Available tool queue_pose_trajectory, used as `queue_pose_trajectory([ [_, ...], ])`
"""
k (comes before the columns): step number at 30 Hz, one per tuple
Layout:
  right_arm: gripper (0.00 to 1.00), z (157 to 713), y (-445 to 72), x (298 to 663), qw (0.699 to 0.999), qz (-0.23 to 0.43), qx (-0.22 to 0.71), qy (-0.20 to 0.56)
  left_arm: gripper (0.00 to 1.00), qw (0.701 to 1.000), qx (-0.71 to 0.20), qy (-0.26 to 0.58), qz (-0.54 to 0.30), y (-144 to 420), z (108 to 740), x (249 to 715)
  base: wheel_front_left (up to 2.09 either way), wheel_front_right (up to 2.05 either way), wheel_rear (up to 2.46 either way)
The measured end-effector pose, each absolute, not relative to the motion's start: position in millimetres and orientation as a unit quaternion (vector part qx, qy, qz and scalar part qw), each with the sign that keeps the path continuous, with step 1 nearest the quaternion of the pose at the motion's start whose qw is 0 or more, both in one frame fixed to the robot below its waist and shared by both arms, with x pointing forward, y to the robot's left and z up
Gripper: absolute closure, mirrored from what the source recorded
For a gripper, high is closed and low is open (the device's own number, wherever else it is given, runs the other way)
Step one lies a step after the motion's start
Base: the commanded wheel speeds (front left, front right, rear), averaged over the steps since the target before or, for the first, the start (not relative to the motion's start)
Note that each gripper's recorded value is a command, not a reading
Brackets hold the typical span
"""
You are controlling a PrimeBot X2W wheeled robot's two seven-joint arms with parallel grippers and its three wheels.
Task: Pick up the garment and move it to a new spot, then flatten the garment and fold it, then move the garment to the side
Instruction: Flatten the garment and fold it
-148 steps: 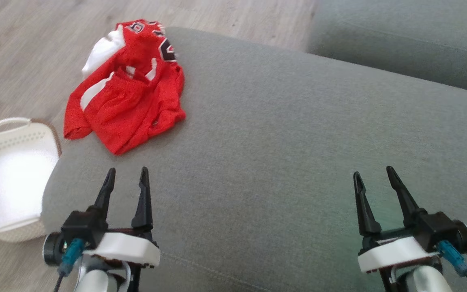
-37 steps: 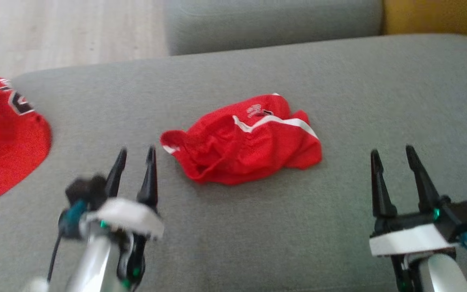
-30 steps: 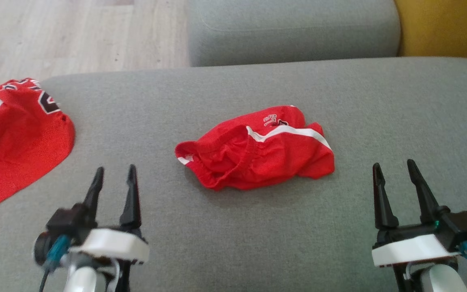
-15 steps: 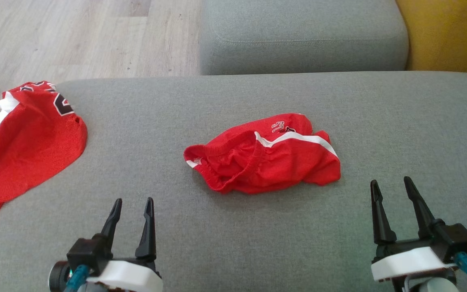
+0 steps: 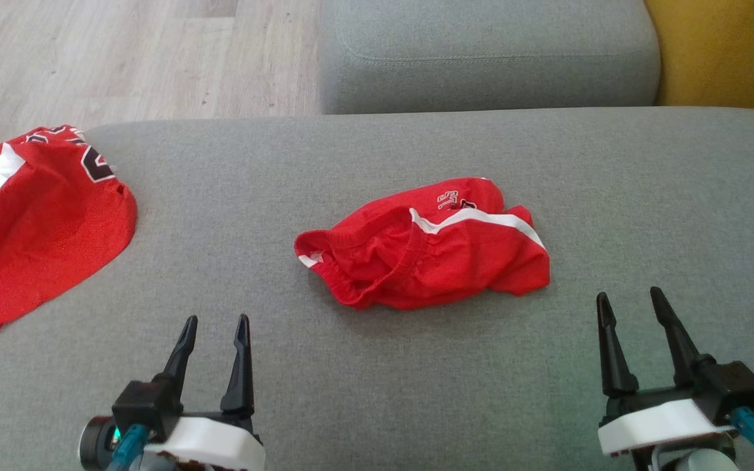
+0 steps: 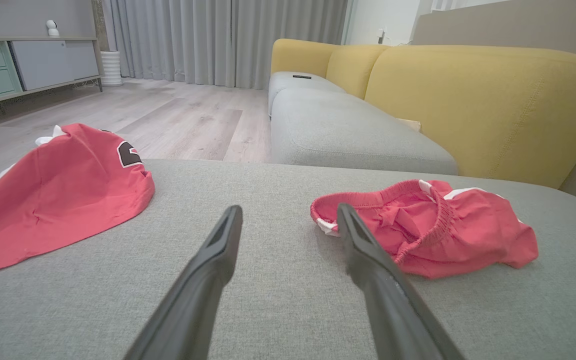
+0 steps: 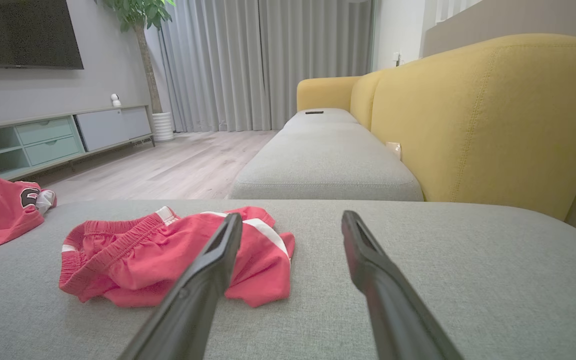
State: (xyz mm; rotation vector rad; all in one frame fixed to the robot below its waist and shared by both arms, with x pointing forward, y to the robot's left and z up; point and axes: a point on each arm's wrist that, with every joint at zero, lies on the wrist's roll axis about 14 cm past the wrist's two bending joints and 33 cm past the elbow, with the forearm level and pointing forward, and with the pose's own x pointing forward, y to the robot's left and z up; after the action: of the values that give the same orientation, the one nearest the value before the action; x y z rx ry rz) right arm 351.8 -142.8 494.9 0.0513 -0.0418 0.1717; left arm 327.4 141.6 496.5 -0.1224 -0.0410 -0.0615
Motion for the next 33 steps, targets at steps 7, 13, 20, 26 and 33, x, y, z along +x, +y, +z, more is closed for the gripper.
queue_pose_trajectory([
  [7, 0.00, 489, -140, 351, 0.996, 0.090, 0.027, -0.011, 0.00, 0.998, -0.053, -0.019, -0.034, 140, 496, 328, 0.00, 0.00, 0.00],
  [13, 0.00, 487, -140, 351, 0.996, 0.090, 0.028, -0.008, 0.00, 0.998, -0.040, -0.023, -0.048, 133, 498, 333, 0.00, 0.00, 0.00],
  [20, 0.00, 482, -143, 352, 0.996, 0.084, 0.029, -0.001, 0.00, 0.992, -0.088, 0.004, -0.092, 109, 485, 344, 0.00, 0.00, 0.00],
  [26, 0.00, 488, -142, 370, 0.996, 0.085, 0.027, -0.011, 0.00, 0.978, -0.111, 0.010, -0.178, 60, 493, 390, 0.00, 0.00, 0.00],
  [33, 0.00, 479, -147, 387, 0.997, 0.079, 0.019, 0.000, 0.00, 0.951, -0.136, 0.134, -0.244, -5, 487, 442, 0.00, 0.00, 0.00],
])
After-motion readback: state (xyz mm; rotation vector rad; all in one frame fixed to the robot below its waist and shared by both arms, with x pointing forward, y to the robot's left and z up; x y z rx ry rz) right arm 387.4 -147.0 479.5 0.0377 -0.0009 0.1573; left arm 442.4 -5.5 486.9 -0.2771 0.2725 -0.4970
